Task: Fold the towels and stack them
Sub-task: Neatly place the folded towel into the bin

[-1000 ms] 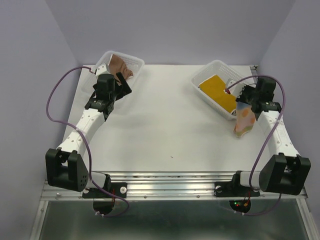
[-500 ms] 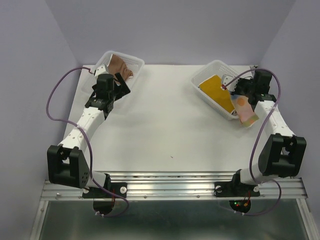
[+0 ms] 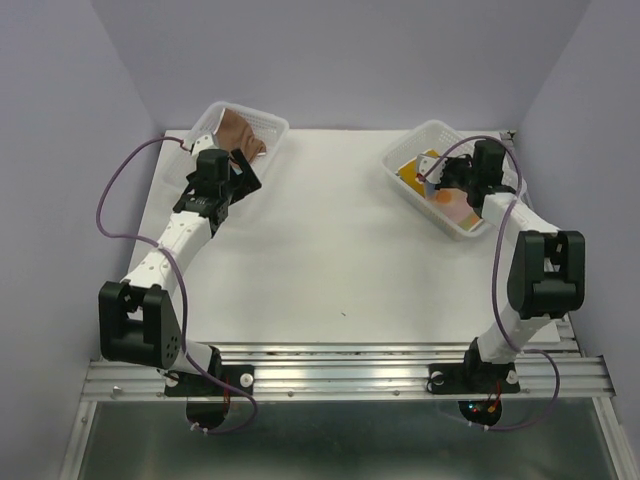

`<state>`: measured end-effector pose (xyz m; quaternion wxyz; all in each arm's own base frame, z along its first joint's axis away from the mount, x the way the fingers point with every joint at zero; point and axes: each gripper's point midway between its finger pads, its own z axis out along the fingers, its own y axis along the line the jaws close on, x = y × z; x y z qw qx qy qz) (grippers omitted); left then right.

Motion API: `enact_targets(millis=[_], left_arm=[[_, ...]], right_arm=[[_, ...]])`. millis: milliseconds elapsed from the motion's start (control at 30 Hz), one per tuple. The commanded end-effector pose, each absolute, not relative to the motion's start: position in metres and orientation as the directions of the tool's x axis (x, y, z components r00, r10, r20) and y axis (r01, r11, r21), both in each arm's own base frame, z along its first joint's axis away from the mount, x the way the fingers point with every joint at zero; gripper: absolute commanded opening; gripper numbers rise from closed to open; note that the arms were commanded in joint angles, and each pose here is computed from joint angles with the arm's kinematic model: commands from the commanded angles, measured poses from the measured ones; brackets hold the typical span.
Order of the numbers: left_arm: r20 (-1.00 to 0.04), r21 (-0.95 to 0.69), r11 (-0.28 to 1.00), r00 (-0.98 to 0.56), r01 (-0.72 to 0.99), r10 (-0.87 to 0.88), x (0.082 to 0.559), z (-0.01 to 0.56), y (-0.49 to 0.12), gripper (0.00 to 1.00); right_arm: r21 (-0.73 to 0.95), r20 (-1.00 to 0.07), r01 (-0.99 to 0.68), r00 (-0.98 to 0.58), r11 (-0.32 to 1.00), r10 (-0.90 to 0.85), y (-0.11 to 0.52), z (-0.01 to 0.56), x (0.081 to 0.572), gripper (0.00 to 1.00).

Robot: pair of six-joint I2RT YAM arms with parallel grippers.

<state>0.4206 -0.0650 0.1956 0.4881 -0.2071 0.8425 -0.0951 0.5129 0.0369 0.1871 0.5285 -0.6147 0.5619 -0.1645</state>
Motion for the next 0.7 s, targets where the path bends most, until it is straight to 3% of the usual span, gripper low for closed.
enact_targets(millis=[0, 300, 333, 400, 433, 467, 633, 667], left_arm=[[-0.790, -0.365, 0.891, -0.416, -0.270, -0.450, 0.425, 0.197, -0.059, 0.99], [-0.789, -0.359, 0.890, -0.418, -0.280, -0.450, 0.425, 0.195, -0.057, 0.99], [-0.789, -0.359, 0.890, -0.418, -0.280, -0.450, 0.425, 0.196, -0.057, 0.99], [-0.790, -0.358, 0.892, -0.420, -0.278, -0.448, 0.425, 0.197, -0.057, 0.99], [-0.789, -0.360, 0.891, -0.419, -0.277, -0.449, 0.425, 0.198, -0.057, 0.99], [-0.791, -0.361, 0.891, -0.416, -0.275, -0.448, 0.425, 0.201, -0.057, 0.99], [-0.800, -0.374, 0.892, -0.399, -0.254, -0.449, 0.424, 0.214, -0.059, 0.99], [-0.805, -0.380, 0.892, -0.387, -0.246, -0.450, 0.424, 0.222, -0.059, 0.99]], right_arm=[[-0.896, -0.352, -0.403, 0.390, 0.186, -0.851, 0.047, 0.226, 0.530, 0.01], [-0.886, -0.369, -0.430, 0.430, 0.172, -0.824, 0.072, 0.207, 0.541, 0.01], [-0.885, -0.371, -0.431, 0.429, 0.175, -0.823, 0.074, 0.206, 0.543, 0.09], [-0.883, -0.384, -0.425, 0.406, 0.201, -0.829, 0.072, 0.207, 0.547, 0.36], [-0.895, -0.378, -0.391, 0.411, 0.214, -0.830, 0.072, 0.215, 0.550, 0.56], [-0.896, -0.385, -0.377, 0.397, 0.234, -0.833, 0.070, 0.217, 0.550, 0.99], [-0.900, -0.436, -0.163, 0.383, 0.405, -0.815, 0.056, 0.279, 0.552, 1.00], [-0.864, -0.497, -0.132, 0.370, 0.485, -0.785, 0.051, 0.298, 0.548, 1.00]])
